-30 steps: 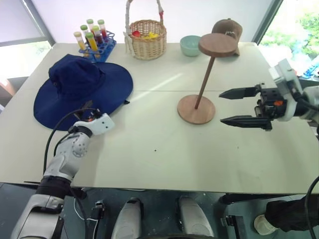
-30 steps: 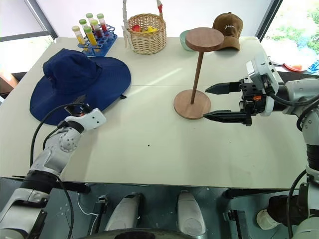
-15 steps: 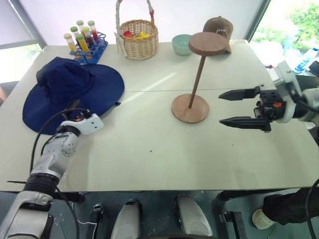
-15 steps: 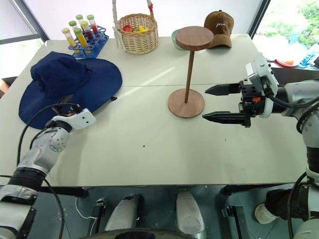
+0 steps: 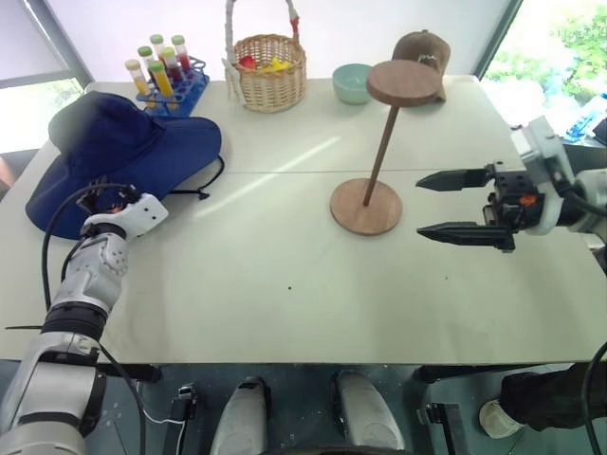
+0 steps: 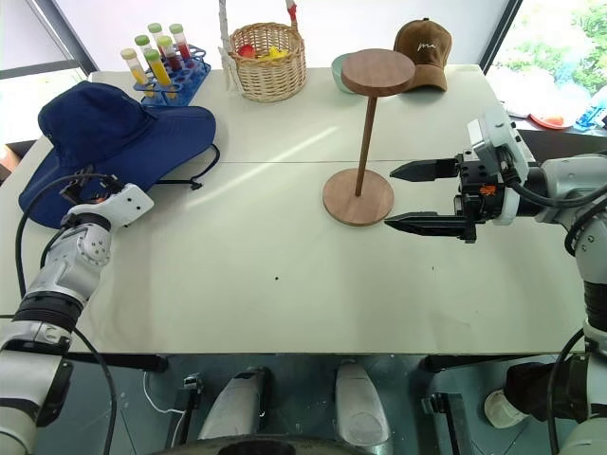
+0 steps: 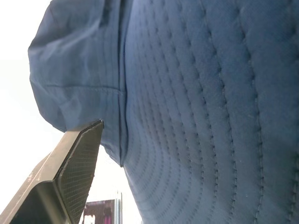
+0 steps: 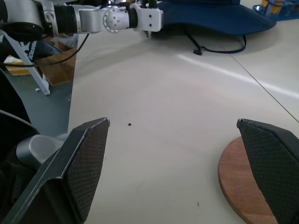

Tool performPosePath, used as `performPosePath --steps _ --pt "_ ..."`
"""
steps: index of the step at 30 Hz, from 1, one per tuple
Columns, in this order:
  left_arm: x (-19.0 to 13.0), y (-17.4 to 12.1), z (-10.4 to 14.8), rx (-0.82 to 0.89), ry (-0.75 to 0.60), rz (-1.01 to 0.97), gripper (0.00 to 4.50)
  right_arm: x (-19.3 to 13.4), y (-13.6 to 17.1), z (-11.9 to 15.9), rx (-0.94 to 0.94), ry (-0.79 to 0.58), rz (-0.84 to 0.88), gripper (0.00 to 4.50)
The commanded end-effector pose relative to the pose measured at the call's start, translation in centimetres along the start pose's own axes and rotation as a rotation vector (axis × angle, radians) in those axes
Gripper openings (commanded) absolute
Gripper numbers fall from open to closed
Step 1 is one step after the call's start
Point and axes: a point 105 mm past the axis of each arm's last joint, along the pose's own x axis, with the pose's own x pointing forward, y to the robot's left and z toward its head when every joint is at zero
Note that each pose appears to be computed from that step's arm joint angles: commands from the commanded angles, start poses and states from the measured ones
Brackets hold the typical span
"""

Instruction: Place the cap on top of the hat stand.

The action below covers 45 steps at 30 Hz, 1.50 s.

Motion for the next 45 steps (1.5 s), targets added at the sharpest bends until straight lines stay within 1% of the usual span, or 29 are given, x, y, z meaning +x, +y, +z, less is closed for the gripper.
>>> performPosePath --steps 1,3,8,9,13,17,18,22,25,30,32,34,37,40,44,45 --pt "0.2 1.0 1.1 -0.02 -0.051 0.024 3.93 -0.5 0.3 1.4 -0.059 -0.018 -0.008 4.5" --pt "0.1 0.9 1.2 -0.016 -0.062 0.022 3.11 -0.5 0.3 1.5 -0.061 -0.02 -0.01 4.5" --pt "-0.5 1.3 1.7 0.001 -0.101 0.029 0.43 -0.7 0.0 1.9 -0.068 -0.031 -0.023 4.5" --pt "-0.6 1.6 1.7 0.006 -0.107 0.032 0.03 -0.7 -0.2 2.1 -0.068 -0.042 -0.033 4.5" --pt "-1.0 2.9 1.8 0.016 -0.112 0.052 0.03 -1.2 -0.5 3.4 -0.041 -0.104 -0.044 4.5" --pt "-1.5 4.8 2.4 0.021 -0.138 0.076 0.03 -1.4 -1.1 3.6 -0.089 -0.095 -0.095 4.5" --pt "-1.7 5.7 2.8 0.027 -0.152 0.09 0.03 -1.4 -1.2 3.6 -0.097 -0.09 -0.1 4.5" --pt "-2.5 10.2 4.6 0.027 -0.205 0.171 0.03 -1.6 -1.4 3.5 -0.109 -0.086 -0.118 4.5" --pt "-2.7 14.8 6.4 -0.02 -0.236 0.253 0.03 -2.0 -1.7 4.0 -0.122 -0.101 -0.137 4.5" --pt "-2.7 21.1 9.2 -0.07 -0.27 0.361 0.03 -2.2 -2.1 4.3 -0.135 -0.116 -0.153 4.5" --pt "-2.6 22.4 10.0 -0.092 -0.277 0.381 0.03 -2.2 -2.2 4.3 -0.142 -0.114 -0.158 4.5" --pt "-2.4 23.9 11.4 -0.132 -0.305 0.401 0.03 -2.3 -2.4 4.4 -0.149 -0.117 -0.166 4.5" --pt "-1.9 25.4 13.4 -0.202 -0.346 0.412 0.03 -2.6 -2.5 4.7 -0.157 -0.123 -0.177 4.5" --pt "-1.1 25.8 15.1 -0.232 -0.369 0.41 0.03 -2.8 -2.6 4.8 -0.163 -0.125 -0.187 4.5" --pt "0.4 25.9 18.0 -0.285 -0.403 0.386 0.03 -3.3 -2.1 5.1 -0.171 -0.125 -0.19 4.5" --pt "0.6 25.9 18.4 -0.29 -0.407 0.383 0.03 -3.3 -2.0 5.2 -0.172 -0.125 -0.189 4.5"
